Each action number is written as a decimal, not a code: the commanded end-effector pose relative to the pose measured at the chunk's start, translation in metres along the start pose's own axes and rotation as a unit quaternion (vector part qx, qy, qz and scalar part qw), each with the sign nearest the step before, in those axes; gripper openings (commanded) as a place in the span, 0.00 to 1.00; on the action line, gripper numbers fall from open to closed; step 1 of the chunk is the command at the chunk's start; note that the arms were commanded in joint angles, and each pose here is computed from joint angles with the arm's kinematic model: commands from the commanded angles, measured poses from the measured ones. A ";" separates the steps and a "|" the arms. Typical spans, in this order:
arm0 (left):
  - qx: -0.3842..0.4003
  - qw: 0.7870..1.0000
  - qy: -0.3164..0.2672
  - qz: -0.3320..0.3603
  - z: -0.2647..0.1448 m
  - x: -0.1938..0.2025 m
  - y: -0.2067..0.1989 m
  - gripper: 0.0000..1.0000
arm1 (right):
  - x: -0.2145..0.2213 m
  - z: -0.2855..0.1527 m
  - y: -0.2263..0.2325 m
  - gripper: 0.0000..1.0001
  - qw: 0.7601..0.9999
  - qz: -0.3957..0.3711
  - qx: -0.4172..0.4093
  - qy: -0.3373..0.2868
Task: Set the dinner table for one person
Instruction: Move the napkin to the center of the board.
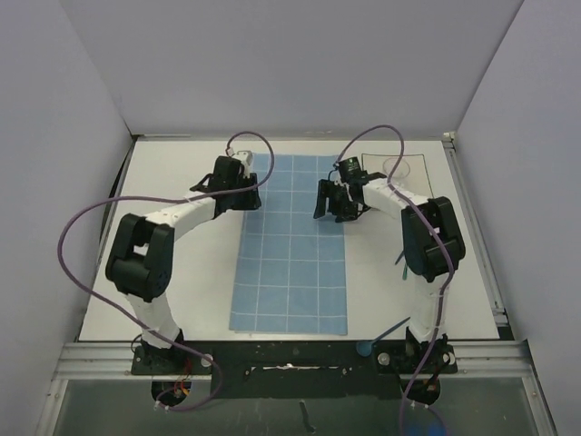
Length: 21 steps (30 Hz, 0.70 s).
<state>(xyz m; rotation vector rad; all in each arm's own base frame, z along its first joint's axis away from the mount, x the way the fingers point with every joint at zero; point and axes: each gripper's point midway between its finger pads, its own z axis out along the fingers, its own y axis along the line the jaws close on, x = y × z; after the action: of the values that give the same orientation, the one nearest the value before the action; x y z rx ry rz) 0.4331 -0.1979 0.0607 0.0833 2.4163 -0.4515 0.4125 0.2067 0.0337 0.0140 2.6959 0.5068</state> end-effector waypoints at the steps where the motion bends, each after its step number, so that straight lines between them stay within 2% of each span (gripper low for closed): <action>1: -0.001 0.990 -0.136 0.035 -0.090 -0.066 -0.025 0.38 | 0.009 -0.040 0.006 0.71 1.000 -0.008 -0.006 -0.011; 5: -0.028 0.987 -0.159 0.016 -0.136 -0.050 -0.020 0.40 | 0.035 -0.066 -0.001 0.71 1.000 -0.011 0.009 -0.011; 9: -0.044 0.986 -0.158 -0.034 -0.168 -0.005 -0.003 0.47 | 0.066 -0.097 -0.010 0.71 1.000 0.003 0.021 -0.019; 12: -0.042 0.982 -0.159 -0.094 -0.178 0.035 0.011 0.47 | 0.092 -0.115 -0.010 0.68 0.999 0.011 0.011 -0.030; 15: -0.006 0.976 -0.170 -0.137 -0.185 0.064 0.012 0.47 | 0.112 -0.131 -0.013 0.67 0.999 0.012 0.011 -0.037; 21: -0.011 0.975 -0.149 -0.163 -0.189 0.100 0.022 0.48 | 0.154 -0.147 -0.029 0.67 0.999 0.010 0.047 -0.015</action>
<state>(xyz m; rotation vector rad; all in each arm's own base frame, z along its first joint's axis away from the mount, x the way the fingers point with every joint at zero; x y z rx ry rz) 0.2444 -0.1141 0.1102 -0.2957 2.1922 -0.4666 0.2403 0.1545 0.0983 0.0330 2.6520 0.4633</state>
